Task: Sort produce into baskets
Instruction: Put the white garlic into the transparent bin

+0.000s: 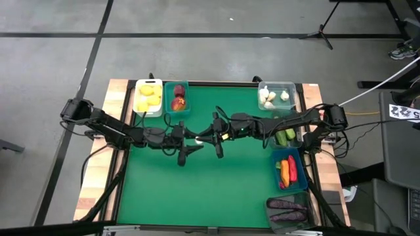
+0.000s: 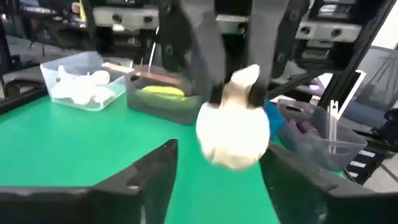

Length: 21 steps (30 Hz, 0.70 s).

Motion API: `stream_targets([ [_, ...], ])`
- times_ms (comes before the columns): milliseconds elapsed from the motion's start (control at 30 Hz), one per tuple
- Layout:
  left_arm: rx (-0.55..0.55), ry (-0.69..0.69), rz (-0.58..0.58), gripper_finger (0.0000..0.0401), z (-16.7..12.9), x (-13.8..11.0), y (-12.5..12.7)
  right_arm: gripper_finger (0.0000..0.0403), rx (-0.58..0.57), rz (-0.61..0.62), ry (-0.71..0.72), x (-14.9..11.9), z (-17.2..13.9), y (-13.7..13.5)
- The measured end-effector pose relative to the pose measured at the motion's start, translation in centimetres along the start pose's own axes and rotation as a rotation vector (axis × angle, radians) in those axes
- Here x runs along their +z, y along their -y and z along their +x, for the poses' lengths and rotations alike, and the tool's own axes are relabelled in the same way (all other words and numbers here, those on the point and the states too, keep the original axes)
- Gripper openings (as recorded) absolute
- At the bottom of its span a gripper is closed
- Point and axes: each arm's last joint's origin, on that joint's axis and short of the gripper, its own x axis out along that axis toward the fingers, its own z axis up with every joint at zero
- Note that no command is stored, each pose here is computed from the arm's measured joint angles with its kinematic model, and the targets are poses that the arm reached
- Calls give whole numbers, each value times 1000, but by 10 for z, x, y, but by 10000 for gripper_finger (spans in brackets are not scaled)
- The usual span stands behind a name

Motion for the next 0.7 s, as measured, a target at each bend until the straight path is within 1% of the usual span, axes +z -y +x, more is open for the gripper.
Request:
stream_targets([
  [133, 26, 1, -44, 264, 0, 0, -2, 50, -8, -2, 1, 0, 0, 0],
  [200, 35, -5, -45, 281, 1, -1, -3, 50, -46, -2, -10, -1, -1, 1],
  [233, 43, -19, -40, 287, 1, -2, -5, 50, -86, -8, -33, -1, -2, 3],
  [367, 84, -88, -54, 295, 1, -8, -11, 50, -310, -8, -139, -1, -17, 18],
  [467, 108, -123, -85, 296, 1, -12, -14, 50, -446, 34, -219, 2, -33, 32],
  [533, 117, -133, -93, 296, 1, -13, -16, 50, -557, 66, -276, 2, -46, 42],
  [700, 118, -134, -100, 296, 1, -13, -16, 50, -937, 136, -384, 4, -86, 74],
])
